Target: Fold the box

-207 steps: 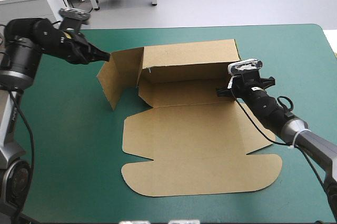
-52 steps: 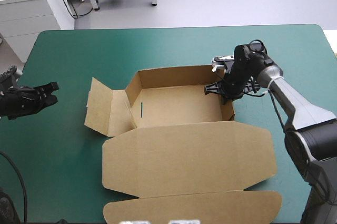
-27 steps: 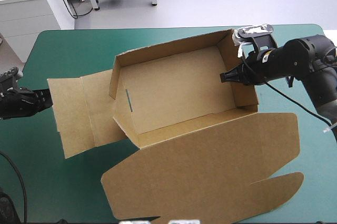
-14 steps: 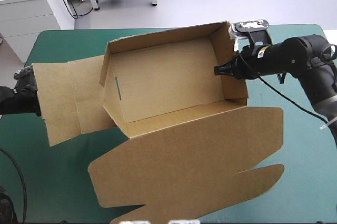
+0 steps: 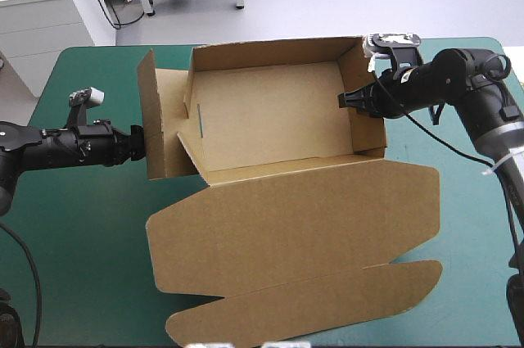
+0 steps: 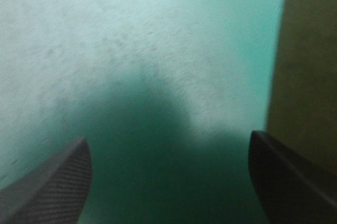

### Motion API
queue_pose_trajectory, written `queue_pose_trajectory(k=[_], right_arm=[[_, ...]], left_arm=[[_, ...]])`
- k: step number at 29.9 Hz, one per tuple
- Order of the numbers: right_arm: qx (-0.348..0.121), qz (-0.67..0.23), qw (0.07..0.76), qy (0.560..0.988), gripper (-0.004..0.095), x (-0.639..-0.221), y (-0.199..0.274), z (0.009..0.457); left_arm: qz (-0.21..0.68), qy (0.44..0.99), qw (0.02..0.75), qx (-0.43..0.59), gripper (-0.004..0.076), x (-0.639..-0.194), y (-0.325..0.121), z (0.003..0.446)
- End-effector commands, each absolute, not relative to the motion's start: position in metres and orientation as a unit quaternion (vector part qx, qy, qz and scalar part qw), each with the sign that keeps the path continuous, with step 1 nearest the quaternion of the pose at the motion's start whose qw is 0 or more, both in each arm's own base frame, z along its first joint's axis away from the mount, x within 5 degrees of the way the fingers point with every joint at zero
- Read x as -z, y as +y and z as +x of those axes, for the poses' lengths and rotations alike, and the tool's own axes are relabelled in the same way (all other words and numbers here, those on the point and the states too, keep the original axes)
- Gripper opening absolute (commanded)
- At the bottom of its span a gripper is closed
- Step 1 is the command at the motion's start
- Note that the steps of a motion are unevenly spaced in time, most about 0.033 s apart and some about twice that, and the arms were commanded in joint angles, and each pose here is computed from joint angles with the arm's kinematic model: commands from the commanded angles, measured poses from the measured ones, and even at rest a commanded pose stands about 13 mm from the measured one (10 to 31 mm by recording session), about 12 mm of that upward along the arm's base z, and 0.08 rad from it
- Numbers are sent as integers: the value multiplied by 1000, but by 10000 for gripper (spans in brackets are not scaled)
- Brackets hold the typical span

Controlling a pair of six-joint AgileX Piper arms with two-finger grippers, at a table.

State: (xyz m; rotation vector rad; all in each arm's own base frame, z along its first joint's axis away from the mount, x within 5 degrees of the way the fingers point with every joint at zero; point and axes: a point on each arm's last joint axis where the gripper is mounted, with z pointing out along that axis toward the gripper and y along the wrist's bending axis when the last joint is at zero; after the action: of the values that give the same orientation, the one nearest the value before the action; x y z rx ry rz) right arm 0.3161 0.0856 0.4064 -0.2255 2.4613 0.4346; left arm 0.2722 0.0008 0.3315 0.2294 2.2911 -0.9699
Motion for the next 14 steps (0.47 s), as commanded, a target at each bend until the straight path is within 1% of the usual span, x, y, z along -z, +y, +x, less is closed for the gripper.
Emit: queue_pose_trajectory(k=[1, 3, 6, 14], right_arm=[[-196, -76, 363, 908, 0, -431, 86, 308], [-201, -75, 363, 907, 0, -432, 87, 308], [-200, -76, 362, 907, 0, -431, 87, 308], [-190, -77, 361, 910, 0, -430, 85, 309]], left_arm=[[141, 780, 376, 479, 581, -369, -22, 264], [152, 762, 383, 500, 581, -374, -32, 264], [167, 758, 373, 509, 581, -375, -43, 262], [158, 733, 390, 534, 581, -389, -45, 264]])
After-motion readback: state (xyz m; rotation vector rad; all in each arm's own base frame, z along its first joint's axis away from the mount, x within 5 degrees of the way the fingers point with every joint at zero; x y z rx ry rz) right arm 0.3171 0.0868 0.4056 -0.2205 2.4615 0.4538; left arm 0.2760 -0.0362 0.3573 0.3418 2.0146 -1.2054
